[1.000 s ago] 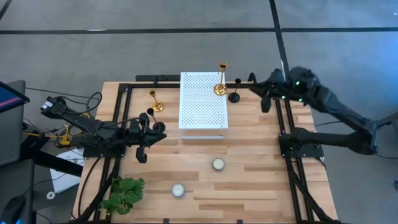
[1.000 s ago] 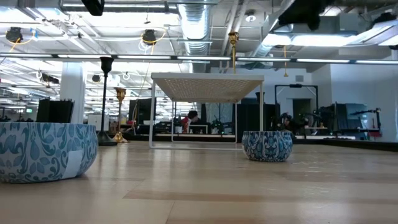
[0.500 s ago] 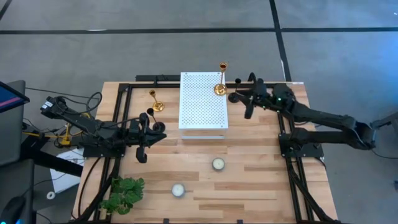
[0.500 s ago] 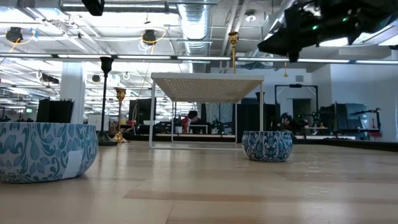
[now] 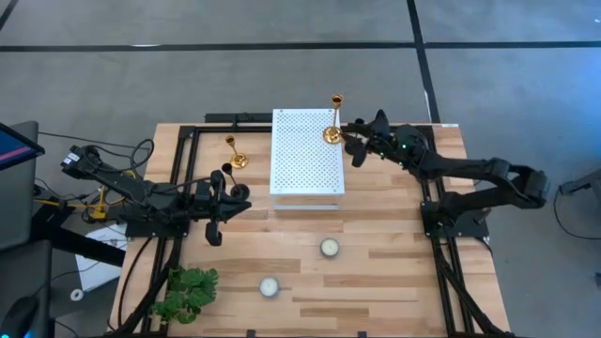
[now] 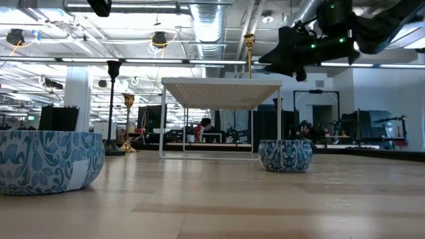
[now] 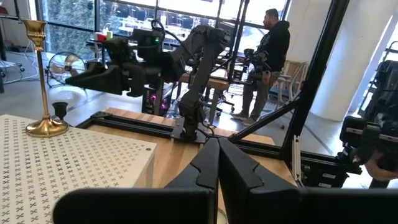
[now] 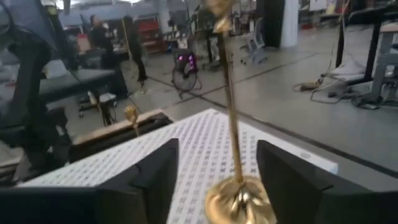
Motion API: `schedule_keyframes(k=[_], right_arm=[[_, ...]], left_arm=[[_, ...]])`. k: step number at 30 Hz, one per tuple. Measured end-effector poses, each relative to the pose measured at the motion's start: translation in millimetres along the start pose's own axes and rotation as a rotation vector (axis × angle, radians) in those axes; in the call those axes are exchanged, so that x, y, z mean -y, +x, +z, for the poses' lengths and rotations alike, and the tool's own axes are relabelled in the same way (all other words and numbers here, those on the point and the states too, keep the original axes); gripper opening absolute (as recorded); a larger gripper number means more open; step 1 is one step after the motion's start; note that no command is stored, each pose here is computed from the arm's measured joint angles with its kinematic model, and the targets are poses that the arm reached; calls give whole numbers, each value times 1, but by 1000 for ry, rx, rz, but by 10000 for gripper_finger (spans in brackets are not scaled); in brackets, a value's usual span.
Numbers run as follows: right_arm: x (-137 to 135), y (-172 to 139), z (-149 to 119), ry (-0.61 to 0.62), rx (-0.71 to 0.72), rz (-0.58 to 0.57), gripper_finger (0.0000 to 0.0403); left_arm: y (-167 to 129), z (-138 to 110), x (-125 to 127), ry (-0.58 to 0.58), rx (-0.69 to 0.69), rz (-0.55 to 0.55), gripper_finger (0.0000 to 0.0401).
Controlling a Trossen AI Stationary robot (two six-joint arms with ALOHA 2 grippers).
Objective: Pick & Place candle stick holders
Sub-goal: Put the large golden candle holder on the shelf
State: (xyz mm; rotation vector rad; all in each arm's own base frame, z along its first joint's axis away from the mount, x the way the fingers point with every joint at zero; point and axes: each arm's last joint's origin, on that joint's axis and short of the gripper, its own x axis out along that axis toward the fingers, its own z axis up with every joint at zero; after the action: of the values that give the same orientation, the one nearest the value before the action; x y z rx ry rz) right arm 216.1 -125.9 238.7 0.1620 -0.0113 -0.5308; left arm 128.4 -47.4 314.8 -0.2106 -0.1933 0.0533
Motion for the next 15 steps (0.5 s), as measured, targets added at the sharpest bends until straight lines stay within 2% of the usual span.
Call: schedule_keyframes(k=[3,9,15], right_arm=[[1,8,0,2,-15,-5,225],[2,31,4,-33,-40,-14,194],[4,48,14,-36,-30,-24,165]], left_arm=[[0,0,-1,15,4,37,6],[0,1,-5,81,17,156,6],[0,2,-5,75,24,174,6]])
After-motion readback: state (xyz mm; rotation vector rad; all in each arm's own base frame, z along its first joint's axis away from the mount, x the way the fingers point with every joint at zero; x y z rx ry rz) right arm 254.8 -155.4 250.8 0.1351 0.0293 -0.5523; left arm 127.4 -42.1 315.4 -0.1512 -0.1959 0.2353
